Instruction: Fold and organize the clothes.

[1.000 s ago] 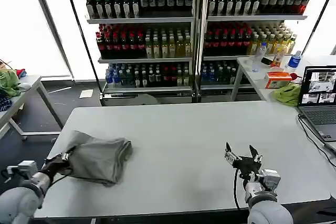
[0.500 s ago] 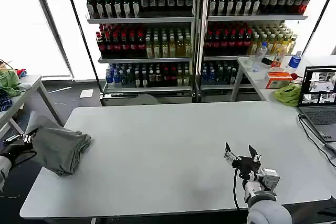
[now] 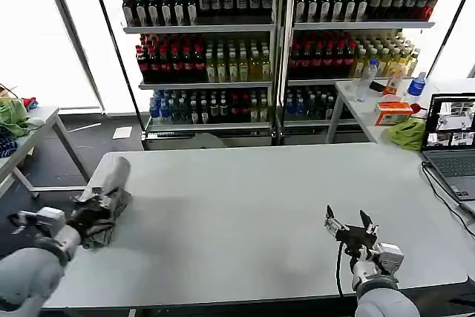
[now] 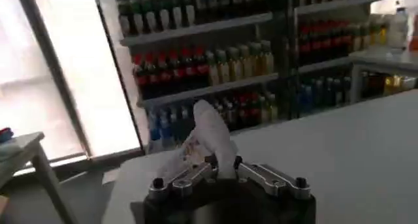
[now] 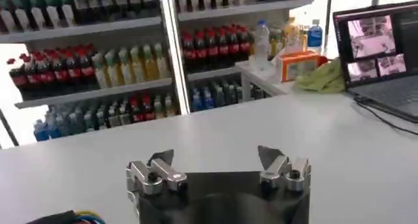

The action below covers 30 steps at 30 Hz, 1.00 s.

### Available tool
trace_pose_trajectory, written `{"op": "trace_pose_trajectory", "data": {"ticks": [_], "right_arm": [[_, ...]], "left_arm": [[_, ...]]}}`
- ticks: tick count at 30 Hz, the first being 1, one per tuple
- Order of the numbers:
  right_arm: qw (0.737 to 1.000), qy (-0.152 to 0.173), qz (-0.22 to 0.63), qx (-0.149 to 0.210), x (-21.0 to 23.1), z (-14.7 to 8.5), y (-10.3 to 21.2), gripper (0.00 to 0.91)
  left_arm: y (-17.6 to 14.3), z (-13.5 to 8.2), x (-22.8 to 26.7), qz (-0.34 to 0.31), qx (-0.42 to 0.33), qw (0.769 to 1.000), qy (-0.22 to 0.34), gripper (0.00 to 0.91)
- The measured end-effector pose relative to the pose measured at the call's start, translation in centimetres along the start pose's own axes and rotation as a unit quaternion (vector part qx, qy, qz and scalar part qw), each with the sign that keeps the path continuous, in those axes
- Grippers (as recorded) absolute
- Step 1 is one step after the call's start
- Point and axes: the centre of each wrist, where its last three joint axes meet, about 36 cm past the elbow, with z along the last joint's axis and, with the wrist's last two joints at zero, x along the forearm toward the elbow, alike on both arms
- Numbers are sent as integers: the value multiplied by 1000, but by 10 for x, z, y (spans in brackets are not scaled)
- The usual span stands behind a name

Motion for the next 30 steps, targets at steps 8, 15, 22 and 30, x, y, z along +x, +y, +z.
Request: {"op": "trace_pose_trajectory", "data": {"ticks": [8, 15, 22, 30], "right_arm": [[1000, 6, 17, -3, 3, 4, -3, 907], [1000, 12, 22, 0, 2, 7, -3, 907], [1000, 16, 20, 3, -1, 8, -1, 907], [1000, 18, 16, 5, -6, 9, 2, 907]], "left_arm": [[-74, 5, -34, 88, 13, 996, 5, 0], [-127, 4, -62, 144, 31, 989, 4, 0], [-167, -1, -79, 184, 56, 981, -3, 907], [-208, -4, -84, 232, 98, 968, -16, 907]]}}
